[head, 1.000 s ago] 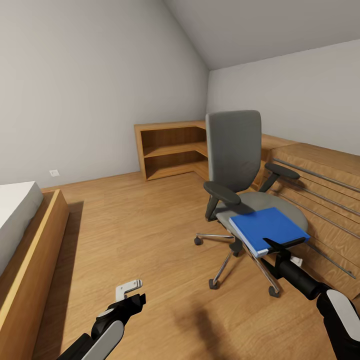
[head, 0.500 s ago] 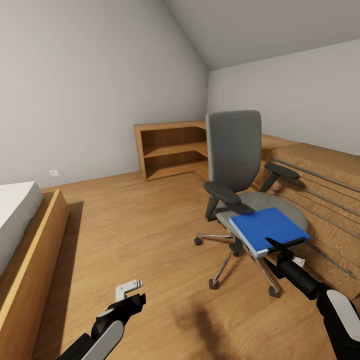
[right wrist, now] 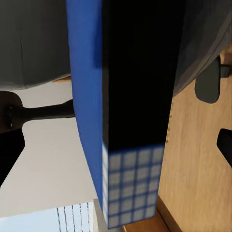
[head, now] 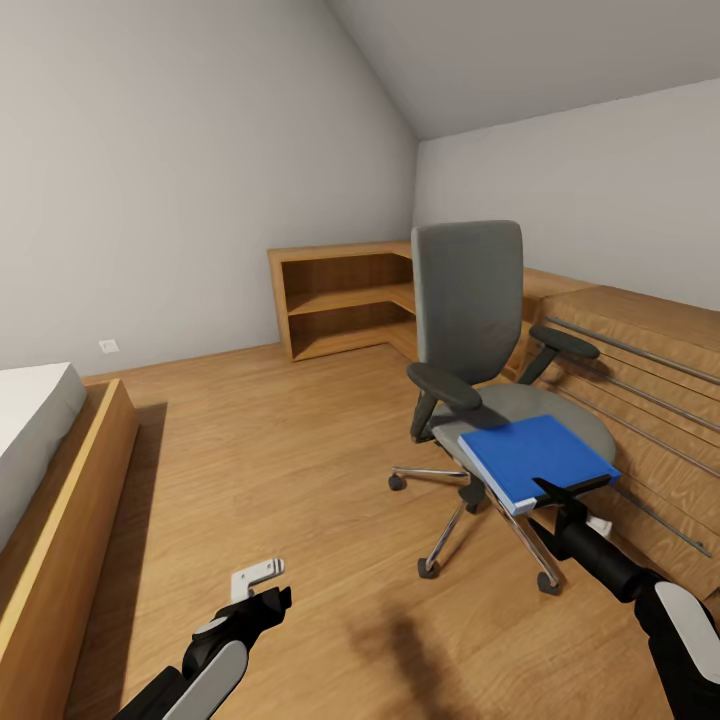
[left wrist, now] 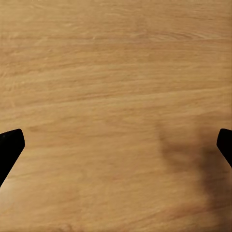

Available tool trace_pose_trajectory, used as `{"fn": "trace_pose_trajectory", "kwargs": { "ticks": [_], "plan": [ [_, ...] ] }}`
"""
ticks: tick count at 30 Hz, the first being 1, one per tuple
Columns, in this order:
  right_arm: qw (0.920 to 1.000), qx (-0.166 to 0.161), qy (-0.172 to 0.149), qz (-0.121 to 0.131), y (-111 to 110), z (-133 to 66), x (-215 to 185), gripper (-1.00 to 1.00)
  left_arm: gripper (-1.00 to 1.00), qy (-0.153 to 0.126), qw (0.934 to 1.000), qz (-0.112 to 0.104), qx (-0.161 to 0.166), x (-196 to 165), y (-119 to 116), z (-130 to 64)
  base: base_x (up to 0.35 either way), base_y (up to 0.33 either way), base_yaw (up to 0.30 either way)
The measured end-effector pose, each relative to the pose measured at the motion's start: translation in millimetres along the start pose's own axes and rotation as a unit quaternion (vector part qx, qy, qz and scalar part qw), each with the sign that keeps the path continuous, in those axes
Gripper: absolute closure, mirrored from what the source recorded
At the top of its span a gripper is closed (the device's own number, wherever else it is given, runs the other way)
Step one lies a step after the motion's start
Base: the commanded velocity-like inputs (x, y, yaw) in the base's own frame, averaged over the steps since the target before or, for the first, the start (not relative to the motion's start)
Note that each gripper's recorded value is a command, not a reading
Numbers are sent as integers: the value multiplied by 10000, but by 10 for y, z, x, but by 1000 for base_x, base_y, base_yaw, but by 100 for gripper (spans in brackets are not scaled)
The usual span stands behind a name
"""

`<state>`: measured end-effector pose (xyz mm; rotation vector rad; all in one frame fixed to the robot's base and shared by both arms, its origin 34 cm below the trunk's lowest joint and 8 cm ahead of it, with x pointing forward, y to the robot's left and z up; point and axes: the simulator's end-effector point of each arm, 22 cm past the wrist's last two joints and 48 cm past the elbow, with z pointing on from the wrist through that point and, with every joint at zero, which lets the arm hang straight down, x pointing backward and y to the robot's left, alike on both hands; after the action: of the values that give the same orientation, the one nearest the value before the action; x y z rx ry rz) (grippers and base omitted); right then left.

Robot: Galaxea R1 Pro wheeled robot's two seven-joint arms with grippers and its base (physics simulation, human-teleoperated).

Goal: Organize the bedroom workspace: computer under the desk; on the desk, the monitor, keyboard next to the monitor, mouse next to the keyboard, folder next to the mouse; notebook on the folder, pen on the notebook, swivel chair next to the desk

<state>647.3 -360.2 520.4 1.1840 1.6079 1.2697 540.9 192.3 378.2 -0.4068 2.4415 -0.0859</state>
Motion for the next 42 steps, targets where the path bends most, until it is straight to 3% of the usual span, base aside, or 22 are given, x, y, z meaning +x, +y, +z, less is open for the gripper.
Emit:
{"fn": "trace_pose_trajectory", "kwargs": {
  "ticks": [11,20,42],
  "plan": [
    [10000,13,-13,15,-14,-5,-11,-100,-100,-12,10000,-27,17,-14,-19,-7,0,0,0],
    [9999,155,1,56,-230,31,1,-100,-100,121,9999,-30,-28,133,21,105,0,0,0],
    [9999,154,3,60,-230,33,4,-100,-100,126,9999,-15,-36,133,42,108,1,1,0]
  ]
}}
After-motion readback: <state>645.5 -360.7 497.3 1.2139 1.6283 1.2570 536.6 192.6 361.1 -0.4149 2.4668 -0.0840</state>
